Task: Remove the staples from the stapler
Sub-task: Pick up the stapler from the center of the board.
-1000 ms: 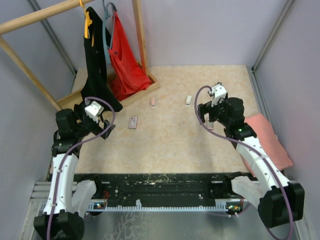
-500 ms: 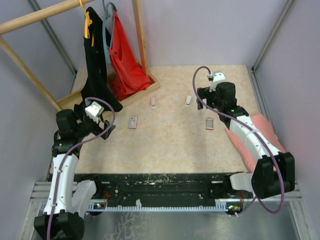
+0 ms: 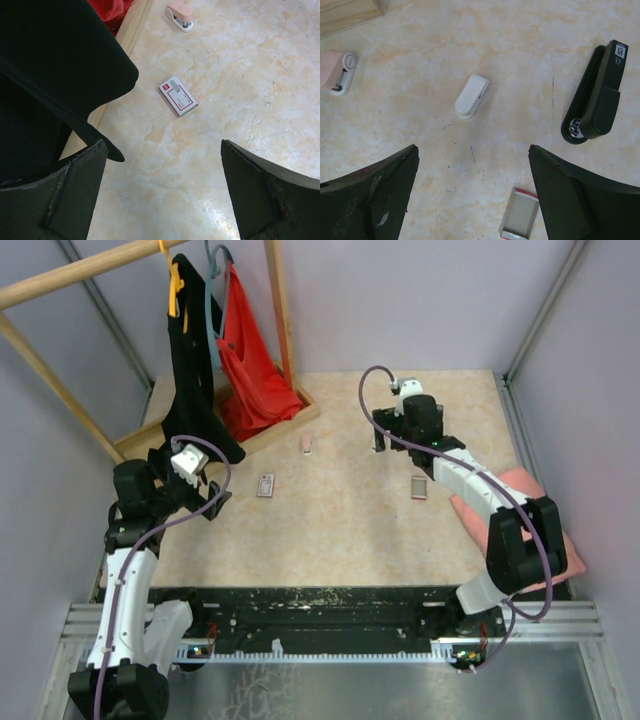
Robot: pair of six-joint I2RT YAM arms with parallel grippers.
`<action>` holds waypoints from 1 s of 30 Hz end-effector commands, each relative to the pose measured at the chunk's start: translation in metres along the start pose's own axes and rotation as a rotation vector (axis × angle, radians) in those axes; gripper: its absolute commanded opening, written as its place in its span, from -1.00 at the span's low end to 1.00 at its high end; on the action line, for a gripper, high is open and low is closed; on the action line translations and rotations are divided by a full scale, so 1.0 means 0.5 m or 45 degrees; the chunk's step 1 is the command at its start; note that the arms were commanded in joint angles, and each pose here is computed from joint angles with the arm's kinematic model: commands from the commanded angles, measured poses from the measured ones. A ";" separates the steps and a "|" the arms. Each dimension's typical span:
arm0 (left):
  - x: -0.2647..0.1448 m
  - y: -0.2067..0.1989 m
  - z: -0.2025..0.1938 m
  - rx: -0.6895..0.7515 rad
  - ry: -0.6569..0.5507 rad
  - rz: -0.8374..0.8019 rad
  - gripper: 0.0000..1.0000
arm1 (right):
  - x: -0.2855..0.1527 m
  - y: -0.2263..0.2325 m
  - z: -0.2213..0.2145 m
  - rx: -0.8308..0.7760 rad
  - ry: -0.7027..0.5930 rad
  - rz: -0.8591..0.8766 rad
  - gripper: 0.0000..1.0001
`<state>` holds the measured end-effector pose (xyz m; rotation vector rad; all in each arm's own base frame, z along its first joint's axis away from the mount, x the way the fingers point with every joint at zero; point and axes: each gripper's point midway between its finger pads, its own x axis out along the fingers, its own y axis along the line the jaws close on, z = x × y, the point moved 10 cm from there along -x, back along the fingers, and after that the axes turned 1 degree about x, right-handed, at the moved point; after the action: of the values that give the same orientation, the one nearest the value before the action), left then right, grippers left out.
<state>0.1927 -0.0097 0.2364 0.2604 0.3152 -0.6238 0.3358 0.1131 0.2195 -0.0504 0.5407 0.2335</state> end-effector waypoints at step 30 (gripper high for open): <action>0.012 0.000 -0.019 -0.020 0.030 -0.030 1.00 | 0.241 0.035 -0.010 0.260 0.196 -0.236 0.53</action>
<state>0.1953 -0.0091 0.2272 0.2443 0.3535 -0.6266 0.4188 0.1417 0.1396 0.0599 0.7681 -0.0163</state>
